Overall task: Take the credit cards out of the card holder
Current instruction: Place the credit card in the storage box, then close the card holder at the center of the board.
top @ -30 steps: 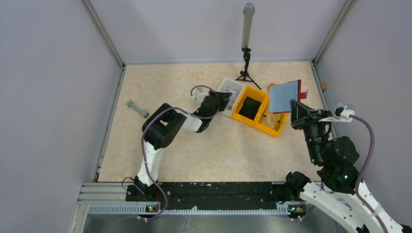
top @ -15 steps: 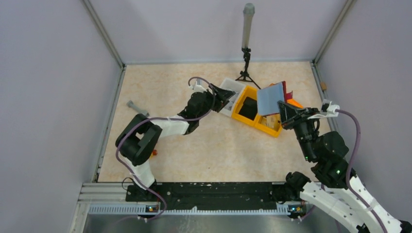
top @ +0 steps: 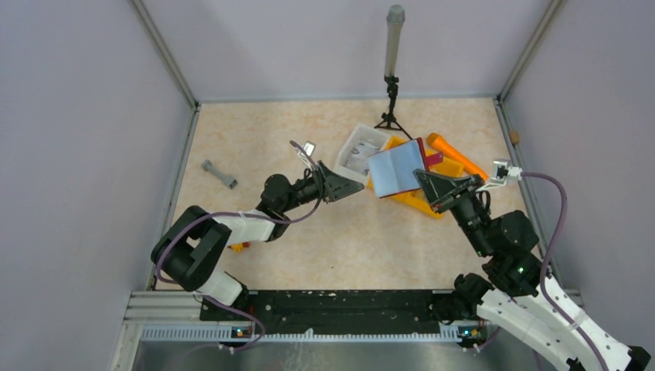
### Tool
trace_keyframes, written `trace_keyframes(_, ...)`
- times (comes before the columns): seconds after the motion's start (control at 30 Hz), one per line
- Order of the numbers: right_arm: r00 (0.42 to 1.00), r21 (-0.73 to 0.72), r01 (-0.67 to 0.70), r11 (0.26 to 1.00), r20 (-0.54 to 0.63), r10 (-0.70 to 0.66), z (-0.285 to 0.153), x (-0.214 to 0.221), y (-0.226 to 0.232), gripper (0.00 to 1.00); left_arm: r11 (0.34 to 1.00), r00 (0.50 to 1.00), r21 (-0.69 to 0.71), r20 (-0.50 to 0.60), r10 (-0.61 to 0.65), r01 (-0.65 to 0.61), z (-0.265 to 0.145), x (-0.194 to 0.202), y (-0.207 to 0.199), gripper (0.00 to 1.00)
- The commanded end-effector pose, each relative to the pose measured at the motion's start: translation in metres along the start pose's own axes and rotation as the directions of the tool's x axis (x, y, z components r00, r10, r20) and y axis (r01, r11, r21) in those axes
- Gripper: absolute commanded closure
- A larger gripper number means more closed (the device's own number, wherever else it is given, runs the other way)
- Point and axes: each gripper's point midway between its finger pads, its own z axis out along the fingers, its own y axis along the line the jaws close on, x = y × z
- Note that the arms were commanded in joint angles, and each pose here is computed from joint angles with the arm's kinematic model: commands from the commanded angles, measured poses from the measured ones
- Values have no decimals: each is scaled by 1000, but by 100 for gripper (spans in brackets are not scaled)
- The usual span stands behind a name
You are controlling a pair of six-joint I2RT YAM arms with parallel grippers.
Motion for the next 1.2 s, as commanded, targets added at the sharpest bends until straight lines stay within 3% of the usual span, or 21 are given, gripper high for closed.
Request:
trace_keyframes(0.0,960,-104,-277,955,20,281,1,-9,27,100,973,995,206,0,104,-101,-20,0,-50,23)
trace_keyframes(0.27,834,-134,-552,823,-107,542,3,17,39,100,988,997,144,-41,58,-52,-27,9,-25,36)
trace_keyframes(0.4,785,-124,-617,777,-169,596,8,40,37,100,975,997,214,-40,66,-56,-31,10,-38,37)
trace_keyframes(0.5,812,-83,-568,819,-217,541,11,66,27,100,955,995,290,-60,84,-63,-34,12,-58,38)
trace_keyframes(0.63,869,-56,-458,887,-240,433,12,88,10,100,962,991,264,-83,101,-76,-36,15,-57,42)
trace_keyframes(0.9,850,-3,-427,904,-341,401,19,133,1,100,968,986,225,-103,133,-107,-28,22,-55,42)
trace_keyframes(1.03,907,67,-297,953,-294,303,21,132,-20,100,997,991,19,-110,80,-78,-27,21,-20,35)
trace_keyframes(1.17,942,90,-209,974,-247,225,17,126,-35,100,976,994,-206,-98,54,-73,-40,22,15,31)
